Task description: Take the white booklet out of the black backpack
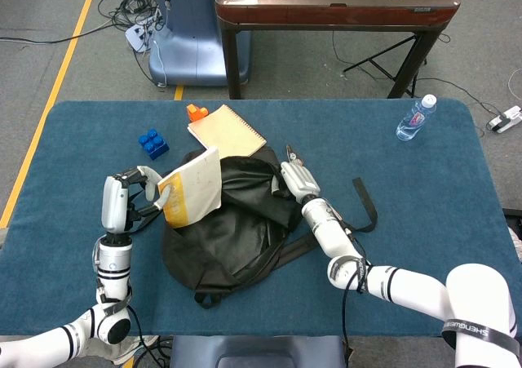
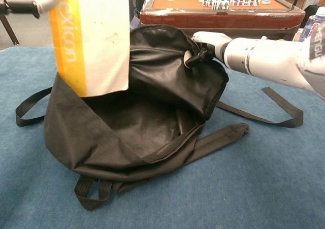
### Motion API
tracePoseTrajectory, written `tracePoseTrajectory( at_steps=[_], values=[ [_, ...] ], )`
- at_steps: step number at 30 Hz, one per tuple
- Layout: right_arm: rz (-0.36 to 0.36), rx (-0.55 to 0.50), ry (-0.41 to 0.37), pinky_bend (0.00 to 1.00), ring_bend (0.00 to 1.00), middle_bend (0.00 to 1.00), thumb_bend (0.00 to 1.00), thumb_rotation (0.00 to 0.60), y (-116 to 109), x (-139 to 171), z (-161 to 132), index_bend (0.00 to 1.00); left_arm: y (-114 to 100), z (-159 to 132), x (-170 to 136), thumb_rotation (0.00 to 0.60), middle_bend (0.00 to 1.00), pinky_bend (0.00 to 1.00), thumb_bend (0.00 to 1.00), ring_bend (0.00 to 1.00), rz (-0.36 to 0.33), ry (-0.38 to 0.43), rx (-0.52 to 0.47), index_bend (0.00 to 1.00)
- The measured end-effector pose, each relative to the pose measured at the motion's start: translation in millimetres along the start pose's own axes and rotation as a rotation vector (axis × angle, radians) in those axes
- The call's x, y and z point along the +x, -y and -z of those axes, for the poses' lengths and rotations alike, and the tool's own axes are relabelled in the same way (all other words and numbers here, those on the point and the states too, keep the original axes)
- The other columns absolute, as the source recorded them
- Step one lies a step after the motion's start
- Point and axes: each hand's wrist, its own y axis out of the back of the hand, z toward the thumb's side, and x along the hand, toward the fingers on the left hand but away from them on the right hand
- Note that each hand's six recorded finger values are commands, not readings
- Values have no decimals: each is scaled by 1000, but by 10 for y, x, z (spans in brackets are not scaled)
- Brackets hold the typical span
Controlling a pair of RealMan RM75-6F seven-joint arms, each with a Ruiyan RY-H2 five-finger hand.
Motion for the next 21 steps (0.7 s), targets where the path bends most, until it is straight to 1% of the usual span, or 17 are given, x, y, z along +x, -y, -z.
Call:
tracePoseTrajectory(
  at_steps=[3,4,7,11,14,17,21],
  values=[
    [-33,22,-29,306,265,381,711,600,76,67,-24,602,-126,16,100,600,832,656,578,689,-51,-10,-1,792],
    [-51,30,-41,293,264,367,669,600,116,103,-34,578,-163,24,129,600,832,656,578,689,-65,-13,3,792],
    [-98,40,-68,256,239,323,559,600,218,203,-61,471,-263,58,208,600,832,656,578,689,-101,-27,15,792],
    [-170,66,-105,192,176,240,362,600,352,362,-96,270,-375,113,308,600,832,656,578,689,-136,-43,44,791],
    [-221,103,-130,160,139,191,228,600,416,500,-104,179,-424,147,360,600,832,656,579,689,-148,-44,75,791],
    [-250,129,-149,152,129,182,181,600,425,629,-94,157,-459,190,413,600,833,656,578,689,-156,-49,102,790],
    [-258,152,-156,149,124,180,162,600,364,761,-35,152,-490,247,481,600,833,657,579,689,-163,-60,133,789]
  ],
)
